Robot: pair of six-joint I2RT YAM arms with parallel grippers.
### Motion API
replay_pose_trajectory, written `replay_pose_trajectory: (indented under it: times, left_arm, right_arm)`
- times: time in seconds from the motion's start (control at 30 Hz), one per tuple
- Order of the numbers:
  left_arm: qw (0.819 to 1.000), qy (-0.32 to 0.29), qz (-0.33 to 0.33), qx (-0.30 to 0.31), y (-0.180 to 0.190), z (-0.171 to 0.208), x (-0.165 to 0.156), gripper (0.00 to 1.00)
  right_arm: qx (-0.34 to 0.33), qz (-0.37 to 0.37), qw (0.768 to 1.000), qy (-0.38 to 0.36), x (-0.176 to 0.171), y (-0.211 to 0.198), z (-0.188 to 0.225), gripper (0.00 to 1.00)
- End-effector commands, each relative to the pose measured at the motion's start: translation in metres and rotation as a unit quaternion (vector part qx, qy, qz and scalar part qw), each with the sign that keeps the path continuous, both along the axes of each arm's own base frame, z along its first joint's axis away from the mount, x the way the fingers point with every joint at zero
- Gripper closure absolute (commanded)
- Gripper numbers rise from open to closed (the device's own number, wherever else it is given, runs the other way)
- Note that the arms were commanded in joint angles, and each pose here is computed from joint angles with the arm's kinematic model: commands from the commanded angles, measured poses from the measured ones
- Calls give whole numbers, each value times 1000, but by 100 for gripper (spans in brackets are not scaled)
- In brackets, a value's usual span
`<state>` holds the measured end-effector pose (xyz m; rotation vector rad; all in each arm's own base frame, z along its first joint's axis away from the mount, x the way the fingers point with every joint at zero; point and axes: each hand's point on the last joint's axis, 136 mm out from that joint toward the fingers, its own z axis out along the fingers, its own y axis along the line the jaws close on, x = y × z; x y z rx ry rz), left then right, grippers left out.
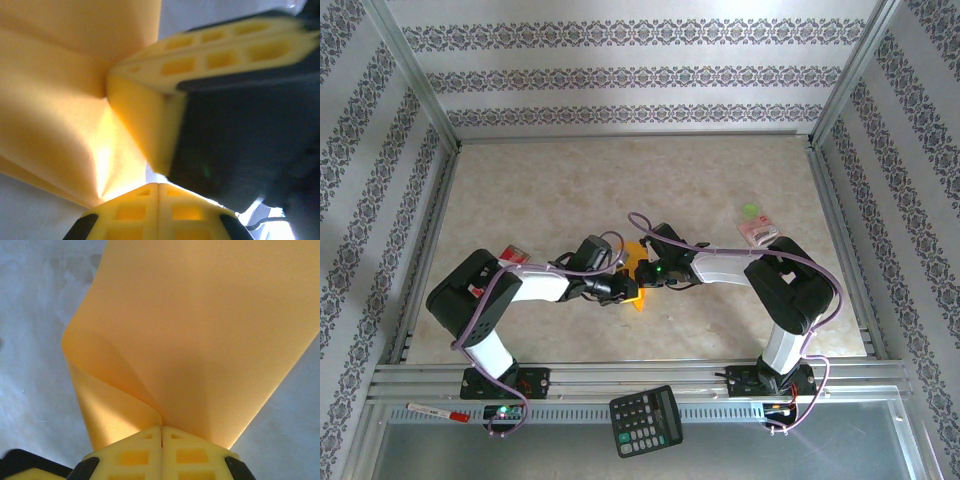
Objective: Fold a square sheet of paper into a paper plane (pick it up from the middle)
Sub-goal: Third fold the triangle at the center of the table.
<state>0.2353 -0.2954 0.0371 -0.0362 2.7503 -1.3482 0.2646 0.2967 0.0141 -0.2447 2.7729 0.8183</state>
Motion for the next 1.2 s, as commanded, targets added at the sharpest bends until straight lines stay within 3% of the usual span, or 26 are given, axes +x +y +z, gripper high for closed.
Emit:
replay_pose_trajectory:
  times: [0.0,0.37,0.67,0.9,1.07,1.17]
  left_arm:
    - [1000,-6,8,9,12,-1,6,97]
    - [999,21,5,36,19,-31,-1,98]
    - [1000,-1,4,-3,11,1,-4,95]
    - [1000,15,-9,-16,-2,-11,-9,94]
    - [999,36,-10,8,4,-32,-15,96]
    - [1000,27,-12,3,4,-24,-15,96]
  right_arm:
    - [-80,-14,996,42,-19,-37,-39,100]
    - [-81,-13,996,43,-19,-38,-40,100]
    - [-81,-12,996,42,-19,-37,-39,100]
    - [-80,-12,996,44,-19,-36,-40,100]
    - [-80,-10,996,46,-20,-36,-41,100]
    - [-81,-9,996,46,-20,-37,-41,100]
